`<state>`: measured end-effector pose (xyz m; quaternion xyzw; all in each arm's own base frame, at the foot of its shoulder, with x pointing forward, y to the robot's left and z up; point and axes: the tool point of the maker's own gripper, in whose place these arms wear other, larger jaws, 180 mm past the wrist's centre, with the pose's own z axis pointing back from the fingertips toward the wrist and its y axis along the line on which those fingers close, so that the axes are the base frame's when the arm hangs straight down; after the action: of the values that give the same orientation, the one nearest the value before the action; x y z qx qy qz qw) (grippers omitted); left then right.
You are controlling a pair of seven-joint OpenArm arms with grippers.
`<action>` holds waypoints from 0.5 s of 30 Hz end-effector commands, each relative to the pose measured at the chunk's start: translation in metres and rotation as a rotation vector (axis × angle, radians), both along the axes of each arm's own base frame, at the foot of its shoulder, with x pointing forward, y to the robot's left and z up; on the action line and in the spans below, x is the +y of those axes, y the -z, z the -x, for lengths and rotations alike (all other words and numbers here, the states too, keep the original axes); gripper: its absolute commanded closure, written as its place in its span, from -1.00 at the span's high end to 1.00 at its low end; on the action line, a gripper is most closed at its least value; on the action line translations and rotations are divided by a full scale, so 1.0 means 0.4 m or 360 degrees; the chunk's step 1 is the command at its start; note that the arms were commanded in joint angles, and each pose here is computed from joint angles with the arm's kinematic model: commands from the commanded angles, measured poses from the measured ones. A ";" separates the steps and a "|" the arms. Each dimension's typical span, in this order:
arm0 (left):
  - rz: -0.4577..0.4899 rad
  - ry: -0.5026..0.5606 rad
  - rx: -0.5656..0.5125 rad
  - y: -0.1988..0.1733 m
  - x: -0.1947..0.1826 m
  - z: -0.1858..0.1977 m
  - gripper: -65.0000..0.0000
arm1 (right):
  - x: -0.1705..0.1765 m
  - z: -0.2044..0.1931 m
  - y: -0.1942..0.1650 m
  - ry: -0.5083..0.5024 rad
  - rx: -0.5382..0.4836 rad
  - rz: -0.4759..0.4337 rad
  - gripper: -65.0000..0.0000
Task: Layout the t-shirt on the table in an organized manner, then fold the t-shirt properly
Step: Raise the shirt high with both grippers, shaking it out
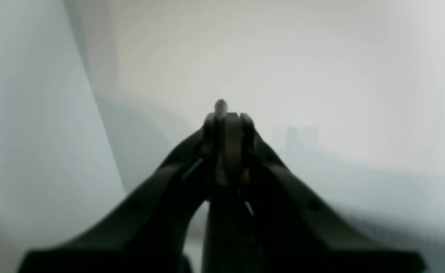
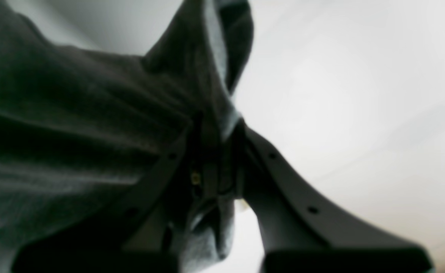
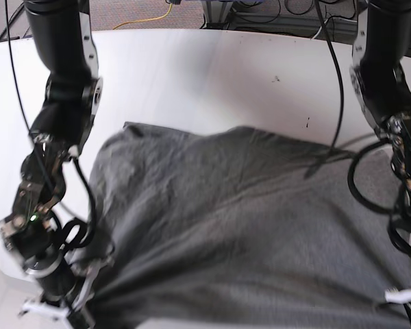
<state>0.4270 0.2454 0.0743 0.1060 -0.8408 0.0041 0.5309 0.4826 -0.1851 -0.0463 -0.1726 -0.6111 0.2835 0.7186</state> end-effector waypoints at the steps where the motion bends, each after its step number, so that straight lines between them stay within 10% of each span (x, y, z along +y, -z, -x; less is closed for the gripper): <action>1: -0.0014 -0.0035 -0.0228 -0.144 0.013 0.048 -1.00 | -0.035 -0.004 -0.151 0.0058 -0.0178 0.0015 -1.00; 15: -0.0057 -0.0032 -0.0475 -0.443 0.002 0.169 -1.00 | -0.093 0.047 -0.384 0.0250 -0.0366 0.0047 -0.99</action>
<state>0.3743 0.2424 0.2327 0.1137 -0.9002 0.0020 0.4204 0.4769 -0.2116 0.0827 -0.2351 -0.6596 0.2364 0.6736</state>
